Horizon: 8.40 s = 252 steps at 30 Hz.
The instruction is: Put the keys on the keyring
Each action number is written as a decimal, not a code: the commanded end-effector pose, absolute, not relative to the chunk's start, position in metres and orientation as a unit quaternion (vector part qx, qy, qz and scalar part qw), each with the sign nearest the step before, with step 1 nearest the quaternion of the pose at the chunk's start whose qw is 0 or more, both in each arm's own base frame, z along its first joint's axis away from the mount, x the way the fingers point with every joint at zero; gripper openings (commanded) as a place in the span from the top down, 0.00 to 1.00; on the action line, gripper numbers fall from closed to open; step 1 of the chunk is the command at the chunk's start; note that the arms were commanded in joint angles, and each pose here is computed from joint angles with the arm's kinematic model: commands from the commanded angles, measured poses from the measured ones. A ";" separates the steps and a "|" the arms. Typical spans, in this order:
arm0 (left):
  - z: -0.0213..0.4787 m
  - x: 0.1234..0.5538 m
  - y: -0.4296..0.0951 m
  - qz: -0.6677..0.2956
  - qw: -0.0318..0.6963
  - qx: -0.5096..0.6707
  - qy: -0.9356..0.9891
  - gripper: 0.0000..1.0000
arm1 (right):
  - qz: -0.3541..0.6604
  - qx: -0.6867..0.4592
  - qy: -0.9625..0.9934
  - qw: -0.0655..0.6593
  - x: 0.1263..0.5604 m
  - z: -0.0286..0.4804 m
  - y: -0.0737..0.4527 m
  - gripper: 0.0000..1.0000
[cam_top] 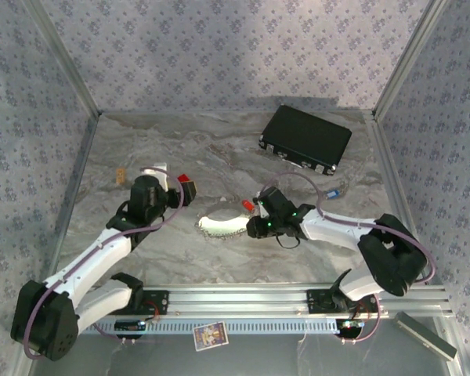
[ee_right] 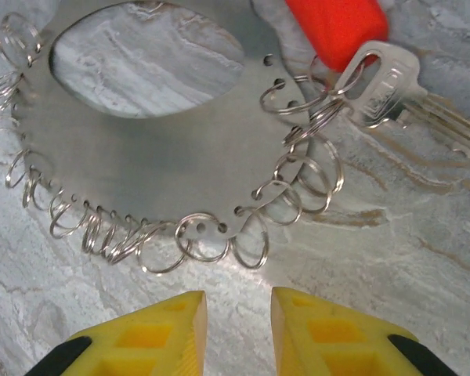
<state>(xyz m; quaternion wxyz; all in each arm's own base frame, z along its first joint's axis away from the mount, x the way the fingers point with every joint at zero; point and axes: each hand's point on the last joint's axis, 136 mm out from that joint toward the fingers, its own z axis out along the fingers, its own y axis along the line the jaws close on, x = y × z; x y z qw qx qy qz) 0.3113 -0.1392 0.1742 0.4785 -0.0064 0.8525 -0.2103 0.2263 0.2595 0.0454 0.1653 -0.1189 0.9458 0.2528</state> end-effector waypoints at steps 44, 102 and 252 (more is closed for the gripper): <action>0.206 0.304 -0.125 -0.182 0.536 -0.011 0.824 0.16 | 0.154 -0.263 0.929 0.209 0.229 0.053 0.257 1.00; 0.206 0.304 -0.130 -0.168 0.546 0.036 0.820 0.19 | 0.074 -0.322 0.915 0.233 0.260 0.075 0.269 1.00; 0.173 0.194 -0.286 -0.289 0.498 0.589 0.567 0.95 | 0.257 -0.628 0.597 0.429 0.196 0.177 0.338 1.00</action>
